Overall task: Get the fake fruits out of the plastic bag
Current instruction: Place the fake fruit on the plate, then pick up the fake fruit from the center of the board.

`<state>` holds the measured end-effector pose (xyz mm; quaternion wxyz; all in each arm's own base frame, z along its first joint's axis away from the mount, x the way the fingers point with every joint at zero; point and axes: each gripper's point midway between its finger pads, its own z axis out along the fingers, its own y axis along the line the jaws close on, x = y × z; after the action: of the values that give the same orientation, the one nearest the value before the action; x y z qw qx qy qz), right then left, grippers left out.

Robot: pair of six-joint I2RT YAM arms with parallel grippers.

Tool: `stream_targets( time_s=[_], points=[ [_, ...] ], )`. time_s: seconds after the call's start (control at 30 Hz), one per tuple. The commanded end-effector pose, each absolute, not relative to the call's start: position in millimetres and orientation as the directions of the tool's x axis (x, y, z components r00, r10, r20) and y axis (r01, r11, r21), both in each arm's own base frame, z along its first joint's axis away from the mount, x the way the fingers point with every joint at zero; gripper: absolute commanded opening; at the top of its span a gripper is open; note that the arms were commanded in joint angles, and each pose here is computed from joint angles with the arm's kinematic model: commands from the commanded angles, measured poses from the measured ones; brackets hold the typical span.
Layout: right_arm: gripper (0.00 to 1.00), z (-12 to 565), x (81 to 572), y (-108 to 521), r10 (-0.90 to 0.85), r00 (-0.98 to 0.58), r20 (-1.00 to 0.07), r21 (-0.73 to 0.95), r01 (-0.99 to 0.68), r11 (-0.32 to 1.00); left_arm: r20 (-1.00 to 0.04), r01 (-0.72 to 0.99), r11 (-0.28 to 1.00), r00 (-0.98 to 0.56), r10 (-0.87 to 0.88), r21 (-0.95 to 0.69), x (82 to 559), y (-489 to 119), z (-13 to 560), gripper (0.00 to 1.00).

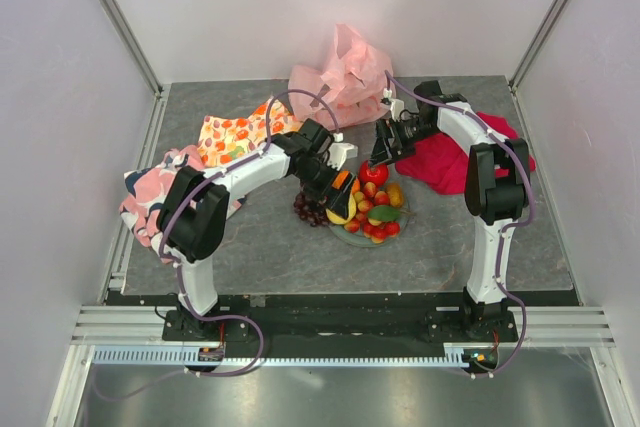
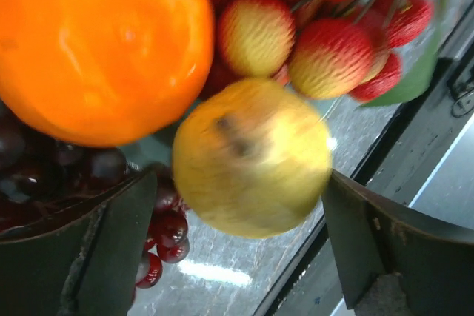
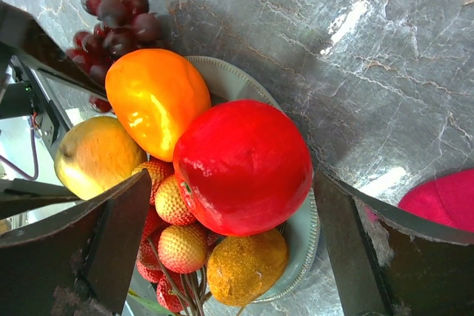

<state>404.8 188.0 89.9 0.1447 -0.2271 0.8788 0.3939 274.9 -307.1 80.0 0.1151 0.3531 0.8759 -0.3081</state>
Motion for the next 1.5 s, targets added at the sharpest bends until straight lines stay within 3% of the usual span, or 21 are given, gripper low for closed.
stream_targets(
  time_s=[0.0,0.43,0.6,0.77,1.13,1.17,1.27,1.37,1.47],
  points=[
    [0.98,109,416,190,-0.281,-0.819,-0.500,0.593,-0.560,0.579,-0.433,0.718,0.551,-0.696,0.573,-0.425,267,-297,93,0.99],
    [0.98,118,419,190,-0.291,-0.800,-0.525,0.575,-0.586,0.571,-0.487,0.760,0.502,-0.649,0.584,-0.412,268,-287,128,0.99],
    [0.98,122,421,188,-0.291,-0.793,-0.535,0.565,-0.592,0.575,-0.526,0.698,0.627,-0.698,0.486,-0.346,301,-246,155,0.99],
    [0.98,123,421,189,-0.290,-0.790,-0.540,0.565,-0.596,0.571,-0.512,0.649,0.723,-0.716,0.474,-0.237,331,-223,141,0.99],
    [0.98,123,428,191,-0.284,-0.790,-0.544,0.570,-0.596,0.566,-0.325,0.565,0.759,-0.820,0.472,-0.323,340,-235,70,0.96],
    [0.98,123,428,192,-0.282,-0.791,-0.543,0.573,-0.594,0.564,-0.324,0.566,0.755,-0.819,0.473,-0.330,340,-236,70,0.92],
    [0.98,123,427,193,-0.283,-0.791,-0.543,0.575,-0.596,0.561,-0.323,0.573,0.740,-0.817,0.478,-0.352,337,-237,71,0.68],
    [0.98,121,425,193,-0.284,-0.795,-0.536,0.582,-0.592,0.558,-0.319,0.571,0.733,-0.819,0.477,-0.369,334,-234,73,0.05],
    [0.98,122,425,193,-0.283,-0.795,-0.537,0.581,-0.592,0.559,-0.341,0.571,0.729,-0.817,0.464,-0.378,334,-229,83,0.02]
  ],
)
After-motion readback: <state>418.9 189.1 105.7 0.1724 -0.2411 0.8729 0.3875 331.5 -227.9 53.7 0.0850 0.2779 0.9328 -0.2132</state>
